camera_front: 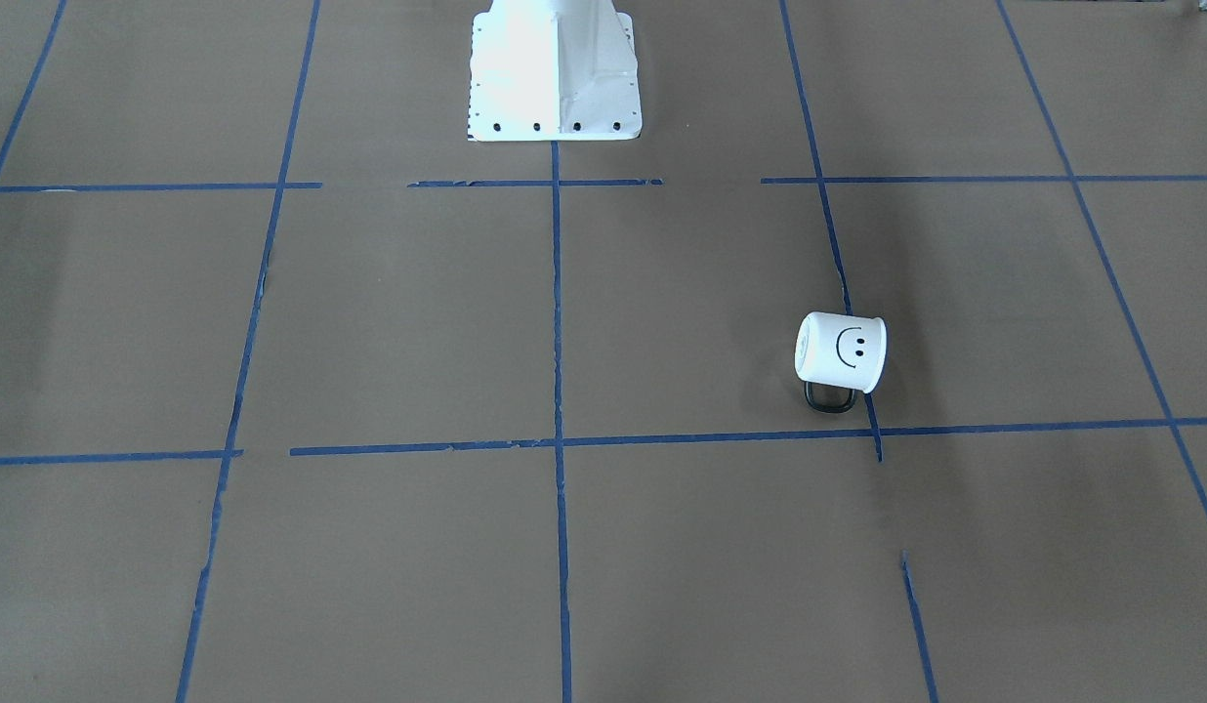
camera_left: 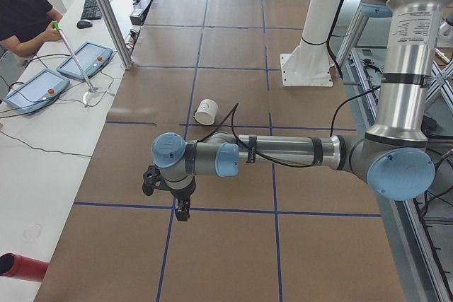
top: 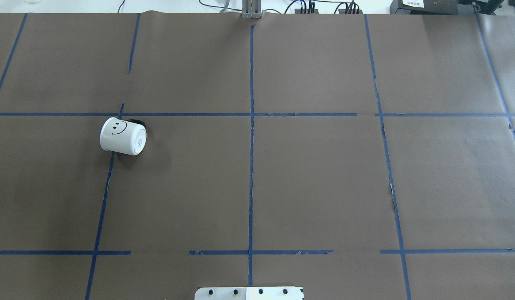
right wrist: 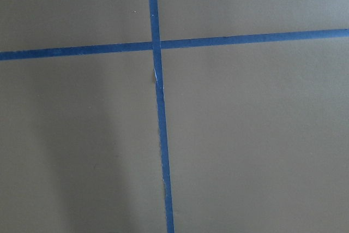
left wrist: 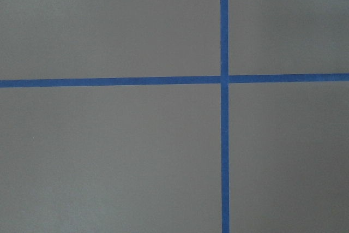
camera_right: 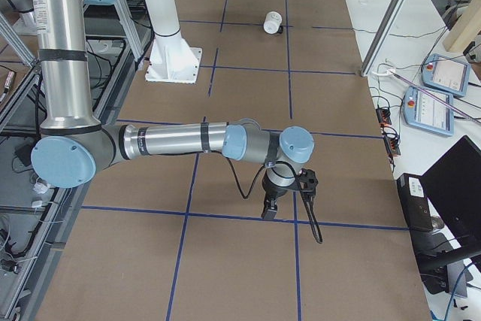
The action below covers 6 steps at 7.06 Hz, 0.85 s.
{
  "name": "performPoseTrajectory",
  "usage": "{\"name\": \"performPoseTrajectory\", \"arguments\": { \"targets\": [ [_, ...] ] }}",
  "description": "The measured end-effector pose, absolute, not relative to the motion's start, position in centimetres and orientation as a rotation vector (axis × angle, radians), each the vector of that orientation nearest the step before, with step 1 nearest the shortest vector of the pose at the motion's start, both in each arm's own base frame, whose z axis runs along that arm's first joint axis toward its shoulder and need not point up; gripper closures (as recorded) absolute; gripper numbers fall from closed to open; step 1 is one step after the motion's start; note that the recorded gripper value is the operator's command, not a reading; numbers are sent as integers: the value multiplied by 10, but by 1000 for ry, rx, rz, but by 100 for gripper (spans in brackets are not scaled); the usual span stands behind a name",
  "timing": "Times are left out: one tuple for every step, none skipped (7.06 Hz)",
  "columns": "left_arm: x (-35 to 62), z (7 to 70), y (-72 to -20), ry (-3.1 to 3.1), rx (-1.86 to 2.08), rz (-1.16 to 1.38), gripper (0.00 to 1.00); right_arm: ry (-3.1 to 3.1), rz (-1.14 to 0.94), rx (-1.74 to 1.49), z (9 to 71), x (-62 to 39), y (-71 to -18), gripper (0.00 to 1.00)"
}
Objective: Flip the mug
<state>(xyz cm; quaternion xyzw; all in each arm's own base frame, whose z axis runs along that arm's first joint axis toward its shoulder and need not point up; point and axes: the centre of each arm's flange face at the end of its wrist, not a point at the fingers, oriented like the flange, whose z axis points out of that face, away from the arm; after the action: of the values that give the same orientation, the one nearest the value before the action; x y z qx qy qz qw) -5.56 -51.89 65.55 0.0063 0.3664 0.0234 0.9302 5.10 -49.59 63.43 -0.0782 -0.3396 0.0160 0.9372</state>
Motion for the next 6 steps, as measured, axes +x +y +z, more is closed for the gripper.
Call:
{"name": "performPoseTrajectory", "arguments": {
  "targets": [
    [-56, 656, -518, 749, 17, 49, 0, -694, 33, -160, 634, 51, -496, 0],
    [-56, 656, -517, 749, 23, 52, 0, -694, 33, -160, 634, 51, -496, 0],
    [-56, 654, -518, 750, 32, 55, 0, -694, 33, -160, 634, 51, -496, 0],
    [-56, 650, -521, 751, 53, 64, 0, -694, 33, -160, 634, 51, -496, 0],
    [-55, 643, -526, 751, 102, 81, 0, -694, 33, -160, 634, 51, -496, 0],
    [-54, 636, -530, 752, 164, 103, 0, -694, 33, -160, 634, 51, -496, 0]
  ]
}}
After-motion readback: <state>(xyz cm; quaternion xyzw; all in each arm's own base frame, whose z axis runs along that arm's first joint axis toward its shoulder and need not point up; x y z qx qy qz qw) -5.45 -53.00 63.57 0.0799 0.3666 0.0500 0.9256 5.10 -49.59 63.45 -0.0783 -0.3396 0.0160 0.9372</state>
